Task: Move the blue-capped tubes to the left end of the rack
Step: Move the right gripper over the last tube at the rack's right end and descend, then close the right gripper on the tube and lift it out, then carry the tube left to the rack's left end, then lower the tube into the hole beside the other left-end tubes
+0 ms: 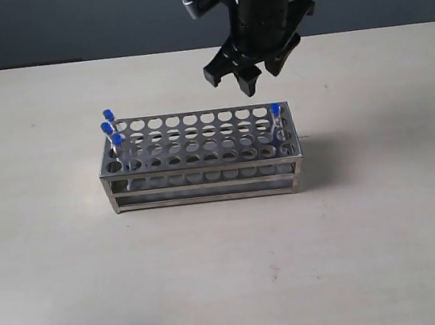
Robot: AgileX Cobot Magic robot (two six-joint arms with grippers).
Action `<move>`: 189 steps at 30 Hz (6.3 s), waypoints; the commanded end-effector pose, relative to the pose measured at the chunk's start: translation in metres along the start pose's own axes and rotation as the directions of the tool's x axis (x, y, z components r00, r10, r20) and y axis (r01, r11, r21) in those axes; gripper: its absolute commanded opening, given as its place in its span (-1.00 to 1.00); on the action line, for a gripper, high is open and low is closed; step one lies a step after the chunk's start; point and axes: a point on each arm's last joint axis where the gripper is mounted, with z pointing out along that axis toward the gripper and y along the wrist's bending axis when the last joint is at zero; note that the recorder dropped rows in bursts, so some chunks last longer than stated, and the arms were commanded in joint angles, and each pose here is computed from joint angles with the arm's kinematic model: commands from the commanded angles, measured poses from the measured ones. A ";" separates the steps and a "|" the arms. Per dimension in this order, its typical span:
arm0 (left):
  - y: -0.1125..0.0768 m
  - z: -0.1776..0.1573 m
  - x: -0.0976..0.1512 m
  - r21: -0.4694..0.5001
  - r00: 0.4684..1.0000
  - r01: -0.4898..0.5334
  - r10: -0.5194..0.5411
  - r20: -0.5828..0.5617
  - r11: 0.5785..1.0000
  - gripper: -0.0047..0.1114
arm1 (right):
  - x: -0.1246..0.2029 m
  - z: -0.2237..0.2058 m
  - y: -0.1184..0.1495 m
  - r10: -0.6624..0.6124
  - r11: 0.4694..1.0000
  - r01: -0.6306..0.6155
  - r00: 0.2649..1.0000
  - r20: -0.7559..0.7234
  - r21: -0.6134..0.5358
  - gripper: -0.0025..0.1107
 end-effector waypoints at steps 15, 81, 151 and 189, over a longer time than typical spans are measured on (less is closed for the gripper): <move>0.000 0.000 -0.002 0.007 1.000 -0.004 0.003 0.006 1.000 -0.90 | 0.022 0.030 0.002 0.017 1.000 -0.016 0.992 -0.123 0.006 -0.13; 0.000 0.000 -0.002 0.007 1.000 -0.004 0.003 0.006 1.000 -0.90 | 0.006 -0.082 0.125 -0.334 0.842 0.450 0.868 0.368 -0.296 -0.97; 0.000 0.000 -0.002 0.007 1.000 -0.004 0.003 0.006 1.000 -0.90 | -0.031 0.011 0.179 -0.375 0.807 0.488 0.859 0.350 -0.332 -0.97; 0.000 0.000 -0.002 0.007 1.000 -0.004 0.003 0.006 1.000 -0.90 | -0.017 -0.019 0.167 -0.340 0.848 0.401 0.913 0.225 -0.347 0.04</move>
